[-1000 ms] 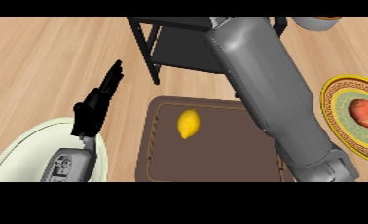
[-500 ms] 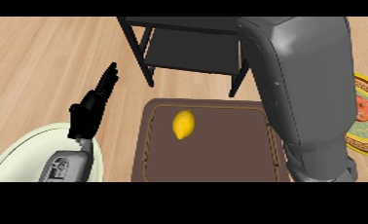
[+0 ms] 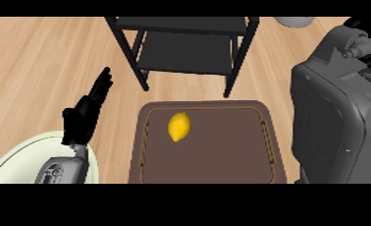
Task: Pick the cupcake from the tray and place it in the tiered shelf
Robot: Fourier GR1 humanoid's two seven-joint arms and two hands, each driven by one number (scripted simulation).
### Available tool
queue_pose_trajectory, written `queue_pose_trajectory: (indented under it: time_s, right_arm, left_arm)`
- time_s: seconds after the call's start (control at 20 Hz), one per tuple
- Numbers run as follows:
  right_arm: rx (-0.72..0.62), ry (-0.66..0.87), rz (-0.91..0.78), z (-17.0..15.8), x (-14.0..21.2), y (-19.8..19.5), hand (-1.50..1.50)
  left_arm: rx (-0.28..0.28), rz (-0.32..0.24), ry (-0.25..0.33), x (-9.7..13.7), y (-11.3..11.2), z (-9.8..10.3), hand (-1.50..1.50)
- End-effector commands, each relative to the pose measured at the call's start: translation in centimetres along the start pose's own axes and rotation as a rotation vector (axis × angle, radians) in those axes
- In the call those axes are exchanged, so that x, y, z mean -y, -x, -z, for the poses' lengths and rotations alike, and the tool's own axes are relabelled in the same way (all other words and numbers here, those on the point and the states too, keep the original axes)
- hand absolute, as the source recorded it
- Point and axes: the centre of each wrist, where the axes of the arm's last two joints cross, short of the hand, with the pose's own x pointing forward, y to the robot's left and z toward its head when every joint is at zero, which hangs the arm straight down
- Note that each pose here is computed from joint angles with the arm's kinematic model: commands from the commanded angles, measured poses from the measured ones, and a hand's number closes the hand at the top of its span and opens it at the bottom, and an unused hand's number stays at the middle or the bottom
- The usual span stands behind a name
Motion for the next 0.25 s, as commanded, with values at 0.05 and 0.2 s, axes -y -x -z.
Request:
queue_pose_trajectory:
  time_s: [0.05, 0.2]
  right_arm:
    - [-0.161, -0.096, -0.159, -0.1, 4.2, 2.2, -1.50]
    - [-0.178, -0.115, -0.151, 0.2, 7.3, 3.6, -1.50]
  left_arm:
    - [-0.019, -0.002, -0.037, -1.5, 0.6, -0.3, 0.00]
    - [-0.010, 0.006, -0.020, -0.3, 0.0, -0.4, 0.00]
